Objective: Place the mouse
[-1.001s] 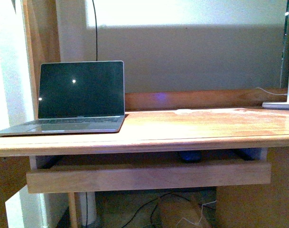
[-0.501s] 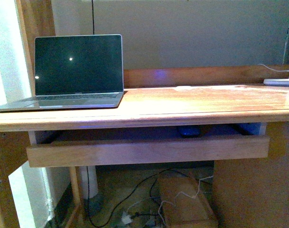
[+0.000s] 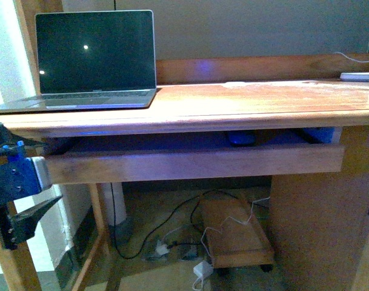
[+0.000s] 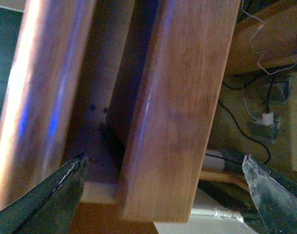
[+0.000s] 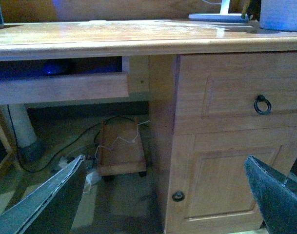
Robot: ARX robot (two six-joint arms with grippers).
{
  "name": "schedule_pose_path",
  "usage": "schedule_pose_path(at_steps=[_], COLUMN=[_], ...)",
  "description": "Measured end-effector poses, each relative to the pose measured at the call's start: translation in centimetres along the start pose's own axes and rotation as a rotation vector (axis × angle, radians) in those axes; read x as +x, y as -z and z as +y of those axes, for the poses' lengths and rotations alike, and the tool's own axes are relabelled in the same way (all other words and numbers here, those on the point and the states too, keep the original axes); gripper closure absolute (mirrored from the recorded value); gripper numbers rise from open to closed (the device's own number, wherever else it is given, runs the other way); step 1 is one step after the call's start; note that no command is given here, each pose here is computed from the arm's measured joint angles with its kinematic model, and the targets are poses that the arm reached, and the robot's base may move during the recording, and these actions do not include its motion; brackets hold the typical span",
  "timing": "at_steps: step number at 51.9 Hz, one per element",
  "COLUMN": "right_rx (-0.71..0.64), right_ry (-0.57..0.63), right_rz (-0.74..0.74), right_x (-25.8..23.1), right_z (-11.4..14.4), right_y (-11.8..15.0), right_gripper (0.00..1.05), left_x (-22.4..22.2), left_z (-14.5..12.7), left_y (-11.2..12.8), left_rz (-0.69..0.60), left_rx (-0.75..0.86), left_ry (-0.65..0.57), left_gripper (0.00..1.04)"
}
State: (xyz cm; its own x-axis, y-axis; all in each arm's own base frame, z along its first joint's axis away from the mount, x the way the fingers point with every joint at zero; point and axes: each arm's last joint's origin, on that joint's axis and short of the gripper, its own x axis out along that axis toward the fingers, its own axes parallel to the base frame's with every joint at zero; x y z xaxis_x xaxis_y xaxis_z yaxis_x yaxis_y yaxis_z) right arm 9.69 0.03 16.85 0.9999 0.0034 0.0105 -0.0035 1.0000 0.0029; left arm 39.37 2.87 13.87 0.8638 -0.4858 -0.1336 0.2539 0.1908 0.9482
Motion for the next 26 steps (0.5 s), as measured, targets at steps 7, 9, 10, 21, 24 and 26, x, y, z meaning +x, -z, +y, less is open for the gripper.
schedule_pose_path(at_steps=[7, 9, 10, 21, 24, 26], right_rx=[0.000, 0.000, 0.000, 0.000, 0.000, 0.000], right_ry=[0.000, 0.000, 0.000, 0.000, 0.000, 0.000], right_rz=[0.000, 0.000, 0.000, 0.000, 0.000, 0.000], right_x=[0.0, 0.0, 0.0, 0.0, 0.0, 0.0], right_z=[0.0, 0.0, 0.0, 0.0, 0.0, 0.0], right_y=[0.0, 0.0, 0.0, 0.0, 0.0, 0.0], right_gripper=[0.07, 0.07, 0.07, 0.07, 0.07, 0.07], left_x=[2.4, 3.0, 3.5, 5.6, 6.0, 6.1], left_z=[-0.9, -1.1, -1.2, -2.1, -2.2, -2.4], left_y=[0.2, 0.2, 0.2, 0.8, 1.0, 1.0], left_rz=[-0.042, -0.058, -0.065, -0.081, -0.070, -0.049], left_rx=[0.033, 0.046, 0.059, 0.143, 0.155, 0.152], left_ry=[0.054, 0.060, 0.060, 0.032, 0.032, 0.043], left_gripper=[0.08, 0.08, 0.08, 0.08, 0.08, 0.08])
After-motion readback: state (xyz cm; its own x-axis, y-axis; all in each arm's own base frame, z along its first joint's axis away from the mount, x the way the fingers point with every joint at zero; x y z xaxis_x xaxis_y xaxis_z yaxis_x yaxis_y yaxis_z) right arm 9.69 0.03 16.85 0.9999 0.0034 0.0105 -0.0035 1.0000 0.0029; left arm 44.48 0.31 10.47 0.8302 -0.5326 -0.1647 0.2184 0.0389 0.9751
